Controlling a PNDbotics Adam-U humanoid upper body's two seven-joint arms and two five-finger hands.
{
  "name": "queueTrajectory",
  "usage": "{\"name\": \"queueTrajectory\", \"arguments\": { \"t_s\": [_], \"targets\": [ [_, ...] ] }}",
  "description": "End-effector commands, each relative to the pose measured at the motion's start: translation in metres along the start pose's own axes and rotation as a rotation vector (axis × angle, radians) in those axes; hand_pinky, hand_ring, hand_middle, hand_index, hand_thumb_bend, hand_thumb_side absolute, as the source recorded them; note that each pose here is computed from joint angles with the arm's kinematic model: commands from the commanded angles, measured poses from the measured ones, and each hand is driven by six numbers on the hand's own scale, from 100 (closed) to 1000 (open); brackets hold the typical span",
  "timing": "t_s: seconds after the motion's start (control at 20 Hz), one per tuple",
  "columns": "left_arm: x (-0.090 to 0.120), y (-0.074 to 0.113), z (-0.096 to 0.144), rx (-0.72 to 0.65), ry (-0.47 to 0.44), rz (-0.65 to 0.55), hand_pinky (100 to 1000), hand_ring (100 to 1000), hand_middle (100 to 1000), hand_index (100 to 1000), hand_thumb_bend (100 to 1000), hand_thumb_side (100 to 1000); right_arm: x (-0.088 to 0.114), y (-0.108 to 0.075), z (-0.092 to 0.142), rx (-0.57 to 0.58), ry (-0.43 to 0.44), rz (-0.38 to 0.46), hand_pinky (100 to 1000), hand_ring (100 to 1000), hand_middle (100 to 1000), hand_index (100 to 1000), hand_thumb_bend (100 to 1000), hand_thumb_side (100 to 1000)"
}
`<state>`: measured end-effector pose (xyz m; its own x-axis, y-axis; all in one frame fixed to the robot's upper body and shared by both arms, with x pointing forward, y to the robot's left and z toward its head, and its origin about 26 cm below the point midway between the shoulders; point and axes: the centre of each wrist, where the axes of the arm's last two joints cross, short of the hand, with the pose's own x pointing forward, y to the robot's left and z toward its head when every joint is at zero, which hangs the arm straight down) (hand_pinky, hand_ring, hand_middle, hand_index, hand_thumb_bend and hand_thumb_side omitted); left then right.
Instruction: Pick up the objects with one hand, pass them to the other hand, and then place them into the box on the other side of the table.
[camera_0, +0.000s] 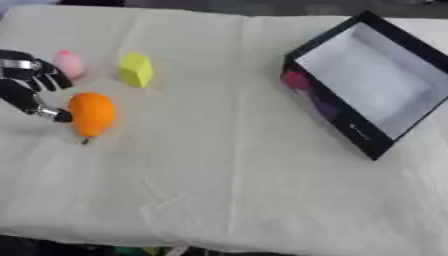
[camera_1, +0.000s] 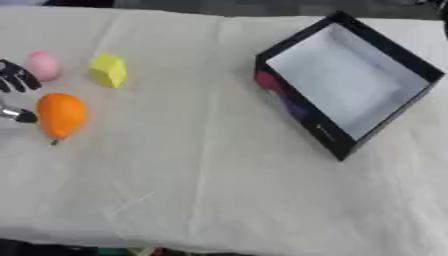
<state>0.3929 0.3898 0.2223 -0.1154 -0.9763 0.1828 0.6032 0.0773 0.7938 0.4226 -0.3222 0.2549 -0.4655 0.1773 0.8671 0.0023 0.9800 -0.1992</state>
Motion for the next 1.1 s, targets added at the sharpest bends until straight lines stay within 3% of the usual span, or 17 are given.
{"name": "queueTrajectory", "arguments": {
  "t_s": [0.05, 0.55, 0.9, 1.1],
  "targets": [
    [0.001, 0.010, 0.007, 0.031, 0.032, -0.043, 858, 852, 823, 874, 593, 415, 0.011, -0.003, -0.003, 0.011, -0.030, 0.021, 862, 769, 832, 862, 100, 541],
    [0.003, 0.001, -0.005, 0.005, 0.076, -0.103, 860, 857, 822, 873, 528, 354, 0.007, -0.002, -0.001, 0.013, -0.017, 0.021, 862, 768, 831, 862, 100, 544],
    [0.008, -0.005, -0.018, 0.055, 0.083, -0.096, 832, 816, 779, 834, 393, 302, 0.005, -0.001, -0.001, 0.012, -0.014, 0.017, 862, 766, 828, 862, 100, 546],
    [0.014, -0.008, -0.026, 0.089, 0.089, -0.103, 827, 806, 778, 847, 434, 292, 0.005, 0.000, -0.001, 0.015, -0.012, 0.016, 863, 765, 827, 862, 100, 547]
  ]
}}
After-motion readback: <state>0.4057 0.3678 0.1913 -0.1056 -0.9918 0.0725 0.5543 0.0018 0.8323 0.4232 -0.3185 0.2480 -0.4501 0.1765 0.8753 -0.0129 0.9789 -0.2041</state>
